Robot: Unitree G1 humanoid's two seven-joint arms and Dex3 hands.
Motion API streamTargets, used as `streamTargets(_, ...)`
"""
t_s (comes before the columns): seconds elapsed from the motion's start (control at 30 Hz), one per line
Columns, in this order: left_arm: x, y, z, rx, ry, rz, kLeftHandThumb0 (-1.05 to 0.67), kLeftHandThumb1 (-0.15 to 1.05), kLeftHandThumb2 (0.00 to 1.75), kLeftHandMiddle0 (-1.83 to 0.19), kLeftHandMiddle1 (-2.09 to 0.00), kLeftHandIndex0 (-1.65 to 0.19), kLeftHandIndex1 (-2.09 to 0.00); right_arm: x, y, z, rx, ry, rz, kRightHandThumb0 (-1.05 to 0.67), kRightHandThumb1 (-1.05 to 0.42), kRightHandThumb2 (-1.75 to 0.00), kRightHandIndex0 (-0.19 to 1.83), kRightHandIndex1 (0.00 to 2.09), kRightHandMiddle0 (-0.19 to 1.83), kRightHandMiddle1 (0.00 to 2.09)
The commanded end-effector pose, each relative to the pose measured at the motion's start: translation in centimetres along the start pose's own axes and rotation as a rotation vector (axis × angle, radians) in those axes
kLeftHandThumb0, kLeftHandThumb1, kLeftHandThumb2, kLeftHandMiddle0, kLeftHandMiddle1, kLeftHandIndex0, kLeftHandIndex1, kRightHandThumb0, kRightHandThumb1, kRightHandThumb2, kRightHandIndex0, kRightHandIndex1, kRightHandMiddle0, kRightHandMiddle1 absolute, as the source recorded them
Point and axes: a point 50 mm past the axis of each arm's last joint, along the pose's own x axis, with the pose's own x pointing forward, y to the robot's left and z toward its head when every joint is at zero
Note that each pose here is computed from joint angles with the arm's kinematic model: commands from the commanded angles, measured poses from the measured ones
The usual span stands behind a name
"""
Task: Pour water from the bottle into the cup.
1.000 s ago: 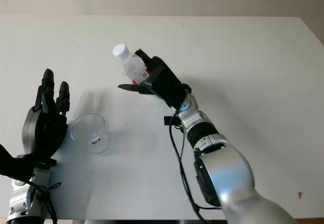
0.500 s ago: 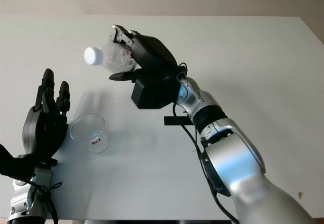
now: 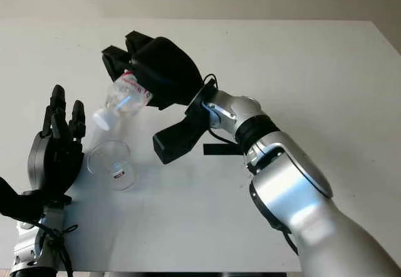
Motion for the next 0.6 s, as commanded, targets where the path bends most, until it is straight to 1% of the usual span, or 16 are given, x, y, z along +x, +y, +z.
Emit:
streamTargets(0.0, -1.62, -0.08, -2.07, -0.039, 0.077, 0.036, -0.78, 1.05, 0.56, 0.16, -0.05, 0.18, -0.05, 0.74, -0.99, -0.05, -0.065, -0.048, -0.028, -0.18, -0.64, -0.78, 1.09, 2.09, 0.78, 2.09)
streamTargets(0.03, -1.64, -0.08, -2.08, -0.039, 0.078, 0.036, -0.78, 1.05, 0.56, 0.16, -0.05, 0.18, -0.05, 0.69, -0.94, -0.01, -0.079, -0.059, -0.031, -0.21, -0.7, -0.67, 1.08, 2.09, 0.76, 2.09)
streamTargets(0.07, -1.64, -0.08, -2.1, -0.039, 0.078, 0.037, -0.78, 1.05, 0.56, 0.16, -0.05, 0.18, -0.05, 0.65, -0.89, 0.01, -0.091, -0.067, -0.03, -0.21, -0.73, -0.62, 1.08, 2.09, 0.75, 2.09)
streamTargets(0.1, -1.66, -0.07, -2.11, -0.041, 0.079, 0.038, -0.78, 1.05, 0.56, 0.16, -0.05, 0.18, -0.05, 0.63, -0.87, 0.02, -0.095, -0.072, -0.029, -0.22, -0.79, -0.53, 1.07, 2.09, 0.73, 2.09)
streamTargets(0.13, -1.67, -0.06, -2.12, -0.042, 0.079, 0.037, -0.78, 1.05, 0.55, 0.16, -0.05, 0.18, -0.06, 0.63, -0.86, 0.03, -0.096, -0.074, -0.027, -0.24, -0.87, -0.4, 1.05, 2.09, 0.69, 2.09)
streamTargets(0.2, -1.68, -0.06, -2.14, -0.045, 0.079, 0.038, -0.77, 1.05, 0.55, 0.16, -0.05, 0.18, -0.06, 0.63, -0.86, 0.07, -0.103, -0.082, -0.029, -0.24, -0.92, -0.29, 1.02, 2.09, 0.65, 2.09)
streamTargets(0.3, -1.66, -0.07, -2.14, -0.043, 0.079, 0.037, -0.77, 1.05, 0.54, 0.16, -0.06, 0.17, -0.06, 0.55, -0.92, 0.11, -0.115, -0.099, -0.041, -0.25, -0.95, -0.23, 1.02, 2.09, 0.66, 2.09)
streamTargets(0.57, -1.65, -0.25, -2.12, -0.036, 0.081, 0.034, -0.77, 1.05, 0.54, 0.15, -0.06, 0.17, -0.06, 0.59, -1.33, 0.33, -0.125, -0.144, -0.073, -0.26, -0.97, -0.18, 1.02, 2.09, 0.69, 2.09)
